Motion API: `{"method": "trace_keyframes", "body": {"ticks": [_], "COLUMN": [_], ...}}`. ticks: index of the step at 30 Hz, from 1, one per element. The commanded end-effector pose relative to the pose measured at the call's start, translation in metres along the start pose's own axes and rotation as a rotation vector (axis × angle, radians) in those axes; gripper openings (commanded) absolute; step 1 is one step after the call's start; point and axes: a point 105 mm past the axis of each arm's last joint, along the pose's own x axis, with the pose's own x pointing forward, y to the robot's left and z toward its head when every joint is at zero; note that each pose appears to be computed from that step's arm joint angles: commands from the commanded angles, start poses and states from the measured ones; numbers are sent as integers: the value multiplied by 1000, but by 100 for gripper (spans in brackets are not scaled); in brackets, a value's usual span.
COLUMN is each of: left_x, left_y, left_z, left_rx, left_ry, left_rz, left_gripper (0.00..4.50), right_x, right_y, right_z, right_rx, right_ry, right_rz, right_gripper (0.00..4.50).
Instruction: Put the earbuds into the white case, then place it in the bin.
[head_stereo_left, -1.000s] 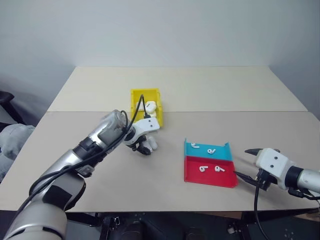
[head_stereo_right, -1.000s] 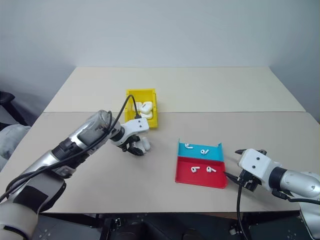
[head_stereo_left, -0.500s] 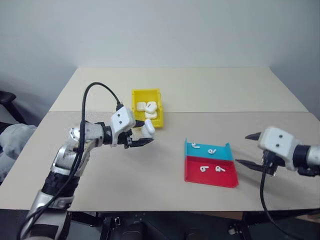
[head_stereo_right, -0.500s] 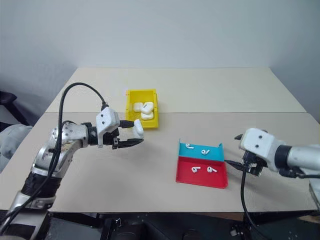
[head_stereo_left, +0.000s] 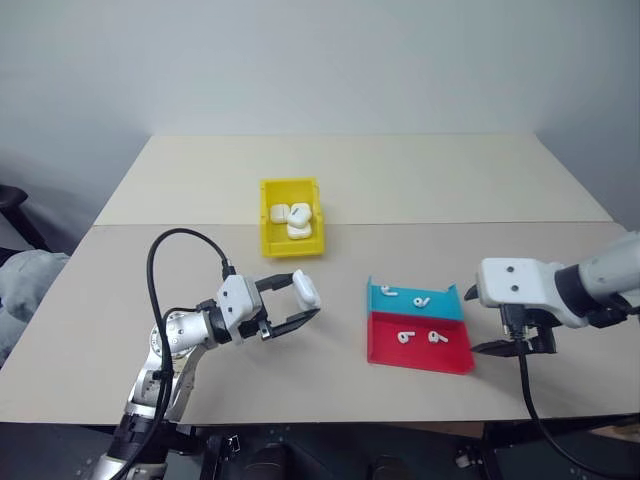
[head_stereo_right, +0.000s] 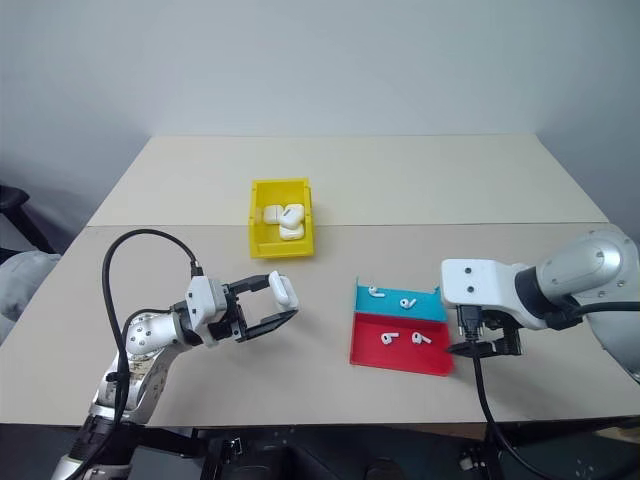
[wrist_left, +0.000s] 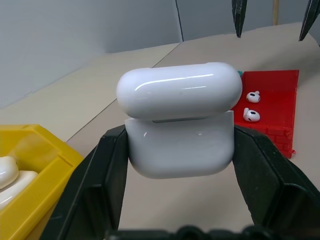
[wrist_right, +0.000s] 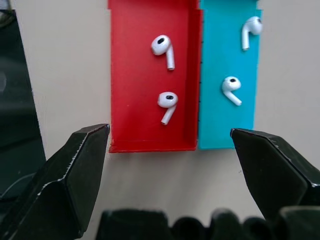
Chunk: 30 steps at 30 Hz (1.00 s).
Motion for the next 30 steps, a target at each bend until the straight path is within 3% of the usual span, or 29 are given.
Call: {"method": "trace_keyframes", "body": {"ticks": [1, 4, 7, 14, 19, 30], "left_x": [-3, -5, -6, -6, -7, -6], "left_y": [-12, -19, -24, -31, -35, -39], "left_z": [11, 13, 22, 30, 30, 27], "left_rx": [13, -2, -29, -23, -43, -45], "left_ry": [-83, -87, -119, -113, -109, -103], "left_rz": [-21, -59, -86, -93, -96, -110], "left_gripper": [280, 281, 281, 281, 281, 281], "right_x": [5, 15, 26, 40, 47, 66], "right_y": [-4, -8, -12, -13, -12, -11], "right_z": [-8, -10, -5, 10, 21, 37], "right_rx": [-25, -23, -5, 20, -37, -180], "right_ry": [85, 98, 78, 14, -14, -38], "right_rz": [10, 18, 11, 6, -2, 34], "right_gripper": [450, 392, 298, 298, 181, 181]}}
